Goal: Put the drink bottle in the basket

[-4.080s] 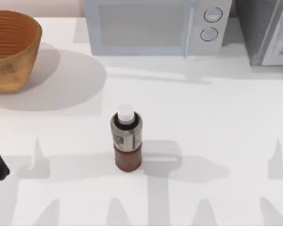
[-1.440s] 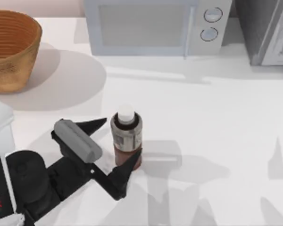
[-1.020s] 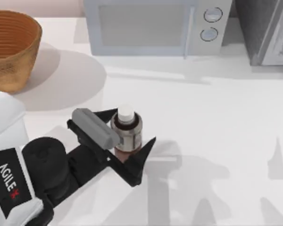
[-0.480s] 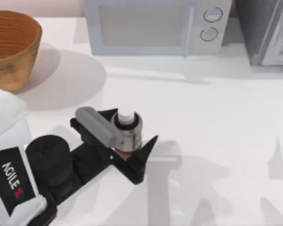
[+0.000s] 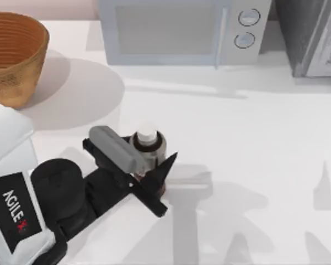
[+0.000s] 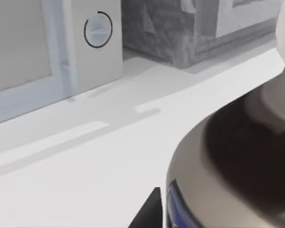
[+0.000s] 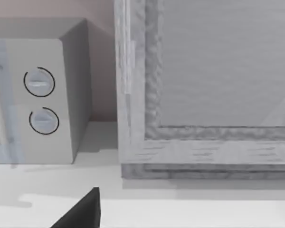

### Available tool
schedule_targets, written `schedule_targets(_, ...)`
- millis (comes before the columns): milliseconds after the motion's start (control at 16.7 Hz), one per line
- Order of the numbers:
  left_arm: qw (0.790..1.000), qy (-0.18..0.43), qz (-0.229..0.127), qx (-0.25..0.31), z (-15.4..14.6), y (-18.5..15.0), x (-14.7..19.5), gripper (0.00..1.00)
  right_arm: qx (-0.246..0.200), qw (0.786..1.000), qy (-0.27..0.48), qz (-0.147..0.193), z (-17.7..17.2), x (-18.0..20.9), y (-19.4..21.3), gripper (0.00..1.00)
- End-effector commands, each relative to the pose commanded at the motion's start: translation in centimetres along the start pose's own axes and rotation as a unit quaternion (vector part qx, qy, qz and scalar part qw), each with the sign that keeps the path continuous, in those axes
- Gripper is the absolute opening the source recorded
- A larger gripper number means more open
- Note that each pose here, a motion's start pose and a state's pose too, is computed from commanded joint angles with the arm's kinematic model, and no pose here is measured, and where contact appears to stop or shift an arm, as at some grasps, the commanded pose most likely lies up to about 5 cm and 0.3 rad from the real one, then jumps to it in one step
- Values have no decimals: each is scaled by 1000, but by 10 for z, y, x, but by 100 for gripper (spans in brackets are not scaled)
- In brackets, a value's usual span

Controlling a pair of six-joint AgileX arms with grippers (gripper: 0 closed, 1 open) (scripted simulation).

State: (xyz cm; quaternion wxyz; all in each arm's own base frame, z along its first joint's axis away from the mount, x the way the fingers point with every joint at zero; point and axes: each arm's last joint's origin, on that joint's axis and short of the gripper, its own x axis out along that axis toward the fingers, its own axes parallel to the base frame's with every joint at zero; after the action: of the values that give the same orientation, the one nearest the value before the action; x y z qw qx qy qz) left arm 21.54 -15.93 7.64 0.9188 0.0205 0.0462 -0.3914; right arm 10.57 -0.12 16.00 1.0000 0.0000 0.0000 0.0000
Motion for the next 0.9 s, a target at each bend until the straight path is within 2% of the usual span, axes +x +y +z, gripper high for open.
schedule_targets(180,1000,0,0,0,0,0,0,2,0,1000,0,0,0,0,0,100)
schedule_targets(240,1000,0,0,0,0,0,0,0,0,1000,0,0,0,0,0,100)
schedule_targets(780,1000,0,0,0,0,0,0,0,0,1000,0,0,0,0,0,100)
schedule_targets(900,1000,-23,3,7,10,4,6,0,0,1000,0,0,0,0,0,100)
